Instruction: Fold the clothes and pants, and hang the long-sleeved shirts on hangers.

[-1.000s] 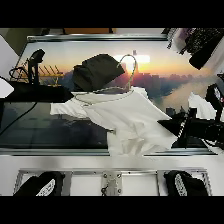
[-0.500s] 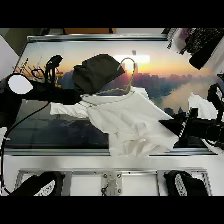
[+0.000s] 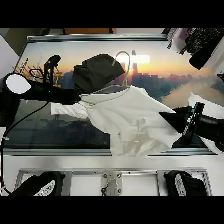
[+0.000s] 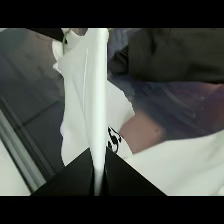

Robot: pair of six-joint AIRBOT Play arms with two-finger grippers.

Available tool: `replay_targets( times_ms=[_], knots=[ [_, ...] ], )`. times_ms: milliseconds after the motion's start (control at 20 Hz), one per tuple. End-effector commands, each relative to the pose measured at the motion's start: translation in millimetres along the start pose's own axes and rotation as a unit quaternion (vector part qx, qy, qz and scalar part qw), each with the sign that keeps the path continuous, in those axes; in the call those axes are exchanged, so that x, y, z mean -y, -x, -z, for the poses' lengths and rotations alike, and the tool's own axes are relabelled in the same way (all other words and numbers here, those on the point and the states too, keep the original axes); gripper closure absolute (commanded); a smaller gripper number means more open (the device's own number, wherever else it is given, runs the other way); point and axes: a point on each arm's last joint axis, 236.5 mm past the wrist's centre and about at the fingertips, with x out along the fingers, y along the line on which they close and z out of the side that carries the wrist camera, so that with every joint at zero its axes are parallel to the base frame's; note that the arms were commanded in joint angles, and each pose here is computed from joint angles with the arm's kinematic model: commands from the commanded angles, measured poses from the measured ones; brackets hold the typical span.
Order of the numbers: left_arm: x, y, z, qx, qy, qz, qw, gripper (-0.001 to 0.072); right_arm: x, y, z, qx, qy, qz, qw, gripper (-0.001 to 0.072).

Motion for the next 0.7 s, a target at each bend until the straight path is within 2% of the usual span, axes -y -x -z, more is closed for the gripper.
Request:
replay_targets(
  times_ms=[0, 350, 550, 650],
  knots=[
    [0.0, 0.5, -6.2, 0.013, 0.001, 0.000, 1.000, 0.0693, -20.7, 5.6, -27.5, 0.057, 0.025, -0.019, 0.998, 0.0697],
    [-0.8, 0.8, -13.9, 0.029, 0.001, -0.002, 1.000, 0.0693, -57.6, 14.7, -25.6, 0.058, 0.126, -0.041, 0.989, 0.0697],
    [-0.9, 0.8, -13.9, 0.029, 0.001, -0.002, 1.000, 0.0693, -63.9, 16.6, -22.1, 0.052, 0.140, -0.040, 0.988, 0.0697],
    [-1.1, 0.9, -13.8, 0.029, 0.001, -0.002, 1.000, 0.0693, -61.2, 15.3, -2.7, 0.010, 0.144, -0.041, 0.989, 0.0698]
  ],
)
